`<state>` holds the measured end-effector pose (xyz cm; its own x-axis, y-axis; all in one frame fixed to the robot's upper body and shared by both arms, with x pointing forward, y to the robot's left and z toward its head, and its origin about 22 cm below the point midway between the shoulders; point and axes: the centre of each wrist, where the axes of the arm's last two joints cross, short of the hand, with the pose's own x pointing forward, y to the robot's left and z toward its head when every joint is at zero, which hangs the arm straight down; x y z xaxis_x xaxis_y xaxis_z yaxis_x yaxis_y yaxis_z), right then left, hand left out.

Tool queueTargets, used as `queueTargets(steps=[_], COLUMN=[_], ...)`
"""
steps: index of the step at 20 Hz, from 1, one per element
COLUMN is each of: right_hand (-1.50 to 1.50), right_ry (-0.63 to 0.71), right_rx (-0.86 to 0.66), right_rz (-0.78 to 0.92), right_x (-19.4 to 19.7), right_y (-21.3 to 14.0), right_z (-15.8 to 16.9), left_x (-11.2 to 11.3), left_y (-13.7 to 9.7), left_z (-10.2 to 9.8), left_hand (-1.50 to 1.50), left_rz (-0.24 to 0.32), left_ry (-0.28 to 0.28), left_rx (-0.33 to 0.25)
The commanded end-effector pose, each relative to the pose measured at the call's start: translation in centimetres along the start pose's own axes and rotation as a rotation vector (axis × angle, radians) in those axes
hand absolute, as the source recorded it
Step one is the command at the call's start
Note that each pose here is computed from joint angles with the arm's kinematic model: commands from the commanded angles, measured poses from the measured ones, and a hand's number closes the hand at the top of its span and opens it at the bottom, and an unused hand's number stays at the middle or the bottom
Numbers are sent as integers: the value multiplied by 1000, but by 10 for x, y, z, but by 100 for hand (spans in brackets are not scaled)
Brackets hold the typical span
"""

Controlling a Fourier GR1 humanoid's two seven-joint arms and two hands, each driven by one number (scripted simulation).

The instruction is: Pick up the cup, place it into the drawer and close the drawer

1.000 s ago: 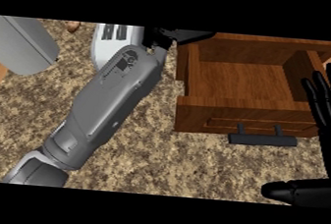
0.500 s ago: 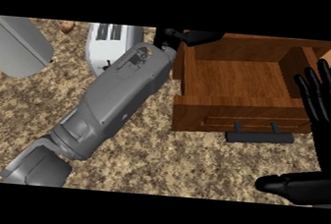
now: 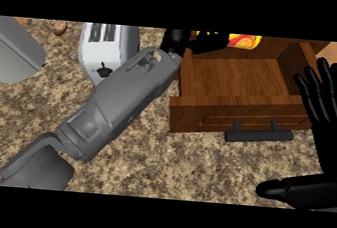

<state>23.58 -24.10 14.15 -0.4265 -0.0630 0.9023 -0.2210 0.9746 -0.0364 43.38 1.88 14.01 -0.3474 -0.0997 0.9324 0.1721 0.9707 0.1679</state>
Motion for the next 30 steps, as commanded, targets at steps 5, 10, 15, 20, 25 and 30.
queueTargets(steps=[5,10,15,20,25,30], right_hand=[-150,-150,-150,-150,150,150], right_ry=[-26,-30,-4,-7,-5,52], right_rx=[37,16,46,35,102,225], right_rz=[-22,-39,-100,-100,-54,137], right_x=[-2,-12,-7,3,-2,24], right_y=[12,7,1,-15,-14,-30], right_z=[-7,-1,2,10,23,30], left_x=[-16,13,-1,16,7,7], left_y=[-3,-22,-15,-12,-12,27], left_z=[9,5,11,1,13,18], left_hand=[-150,-150,-150,-150,-150,-150], left_rz=[-140,-34,81,234,271,329], left_ry=[36,12,-55,-124,-89,-86], left_rx=[-11,-13,-21,-12,37,91])
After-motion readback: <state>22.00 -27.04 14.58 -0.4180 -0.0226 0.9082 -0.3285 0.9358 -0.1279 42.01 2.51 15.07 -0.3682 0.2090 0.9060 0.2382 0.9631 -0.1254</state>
